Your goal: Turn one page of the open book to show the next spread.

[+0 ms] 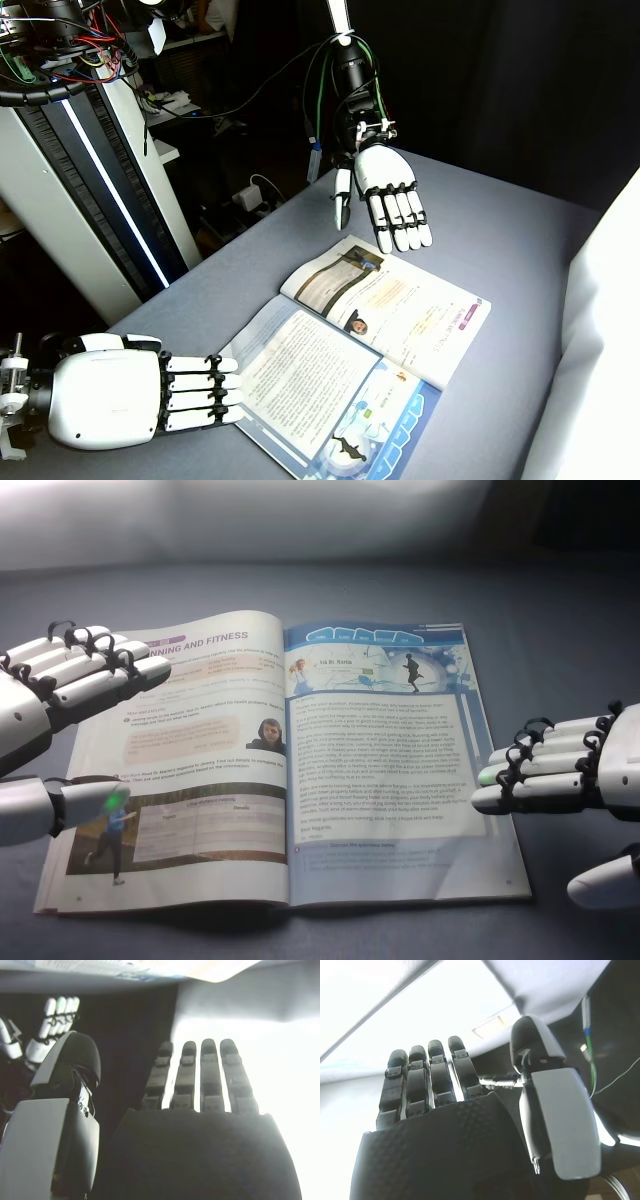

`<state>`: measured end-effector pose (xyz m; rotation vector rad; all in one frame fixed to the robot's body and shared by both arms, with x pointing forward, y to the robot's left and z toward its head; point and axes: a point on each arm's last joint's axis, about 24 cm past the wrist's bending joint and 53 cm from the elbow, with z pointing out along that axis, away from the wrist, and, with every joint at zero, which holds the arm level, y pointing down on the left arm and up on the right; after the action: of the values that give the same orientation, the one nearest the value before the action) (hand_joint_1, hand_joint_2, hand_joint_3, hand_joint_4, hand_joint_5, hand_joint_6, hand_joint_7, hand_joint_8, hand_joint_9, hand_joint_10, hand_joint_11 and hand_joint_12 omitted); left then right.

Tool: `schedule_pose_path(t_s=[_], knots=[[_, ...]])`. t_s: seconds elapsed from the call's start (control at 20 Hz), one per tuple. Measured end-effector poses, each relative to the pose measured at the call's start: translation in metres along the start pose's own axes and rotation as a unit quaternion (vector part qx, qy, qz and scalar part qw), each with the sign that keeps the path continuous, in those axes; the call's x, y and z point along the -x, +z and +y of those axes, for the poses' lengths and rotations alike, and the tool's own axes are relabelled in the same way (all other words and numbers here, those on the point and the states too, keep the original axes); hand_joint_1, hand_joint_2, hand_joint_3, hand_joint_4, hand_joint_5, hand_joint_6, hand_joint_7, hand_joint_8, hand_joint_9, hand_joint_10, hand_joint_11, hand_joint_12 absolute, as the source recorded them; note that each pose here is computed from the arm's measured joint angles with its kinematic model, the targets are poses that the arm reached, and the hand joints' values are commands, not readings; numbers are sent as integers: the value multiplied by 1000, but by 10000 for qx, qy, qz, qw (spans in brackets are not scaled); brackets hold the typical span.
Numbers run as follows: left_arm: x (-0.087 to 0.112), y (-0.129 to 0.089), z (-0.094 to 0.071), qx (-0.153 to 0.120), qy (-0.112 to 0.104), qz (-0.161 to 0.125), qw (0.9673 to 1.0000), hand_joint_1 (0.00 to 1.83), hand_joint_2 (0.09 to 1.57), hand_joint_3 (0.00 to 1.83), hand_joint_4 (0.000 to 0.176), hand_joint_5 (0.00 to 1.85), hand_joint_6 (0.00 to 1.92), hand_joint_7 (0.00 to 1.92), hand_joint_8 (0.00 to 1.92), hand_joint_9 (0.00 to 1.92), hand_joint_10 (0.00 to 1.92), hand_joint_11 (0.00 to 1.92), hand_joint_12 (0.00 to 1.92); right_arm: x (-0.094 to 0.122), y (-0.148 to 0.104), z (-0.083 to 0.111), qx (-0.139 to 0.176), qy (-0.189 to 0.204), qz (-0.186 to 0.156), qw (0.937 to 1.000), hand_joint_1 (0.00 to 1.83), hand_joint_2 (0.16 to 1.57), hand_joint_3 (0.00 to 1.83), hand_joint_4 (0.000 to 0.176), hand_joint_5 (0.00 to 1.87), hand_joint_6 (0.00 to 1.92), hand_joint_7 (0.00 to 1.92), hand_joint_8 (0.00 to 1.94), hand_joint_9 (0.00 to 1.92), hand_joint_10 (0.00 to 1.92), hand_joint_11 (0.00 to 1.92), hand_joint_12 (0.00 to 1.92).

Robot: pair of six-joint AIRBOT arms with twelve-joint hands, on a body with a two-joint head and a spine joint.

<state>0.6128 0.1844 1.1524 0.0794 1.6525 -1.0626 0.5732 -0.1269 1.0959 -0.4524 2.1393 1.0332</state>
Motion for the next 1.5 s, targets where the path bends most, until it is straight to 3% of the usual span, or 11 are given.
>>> schedule_pose_path(t_s=[0.1,0.15,0.35,0.4,0.6,0.8,0.85,1.1,1.4,1.45,1.5], knots=[[3,0,-1,-15,14,-43,10000,181,1360,0,18,21,6,0,0,0,0,0,0,-4,3,-2,-29,-23,89,10000,92,1283,1,0,147,12,50,4,0,0,0,118],[5,-1,-1,-25,23,-81,10000,183,1358,0,20,23,6,0,0,0,0,0,0,-7,5,-2,-33,-30,136,9999,18,1295,5,0,105,6,11,1,0,0,0,23],[7,-1,-3,-40,29,-122,9999,206,1358,0,47,15,1,0,0,0,0,0,0,-11,9,-5,-56,-7,213,9998,0,1294,3,0,69,0,1,0,0,0,26,18],[8,-1,-2,-36,29,-132,9999,206,1358,0,37,29,7,0,0,0,0,0,0,-12,11,-6,-57,-15,231,9997,0,1294,2,0,72,2,0,0,0,0,39,27],[15,-3,-6,-71,66,-253,9996,209,1367,3,33,34,7,0,0,0,0,0,0,-17,19,-7,-36,-18,308,9995,0,1296,3,0,48,0,0,0,0,0,0,0],[17,-5,-3,-32,96,-273,9996,236,1357,0,39,24,0,0,0,0,0,0,0,-19,25,-7,-9,-13,330,9995,0,1315,10,0,32,0,0,0,0,0,0,0],[16,-5,-4,-39,84,-272,9996,246,1354,0,25,41,5,0,0,0,0,0,0,-19,28,-7,-6,-8,335,9994,0,1316,9,0,2,0,0,0,0,0,0,0],[19,-5,-5,-62,87,-332,9994,182,1361,2,17,31,0,0,0,0,0,16,9,-20,35,-7,56,22,342,9994,0,1306,3,0,4,2,0,0,0,0,0,0],[23,-8,-5,-29,106,-384,9992,177,1363,1,36,0,0,0,0,0,0,0,0,-17,47,-3,208,145,267,9993,0,1311,5,0,0,0,0,0,0,0,0,0],[23,-8,-5,-31,111,-379,9992,132,1370,4,19,1,0,0,0,0,0,5,2,-16,49,-2,235,147,232,9993,0,1329,13,0,0,0,0,0,0,0,0,0],[23,-8,-5,-32,111,-381,9992,101,1372,4,19,0,0,0,0,0,0,0,0,-15,52,-1,257,142,191,9994,0,1353,23,0,0,0,0,0,0,0,0,0]])
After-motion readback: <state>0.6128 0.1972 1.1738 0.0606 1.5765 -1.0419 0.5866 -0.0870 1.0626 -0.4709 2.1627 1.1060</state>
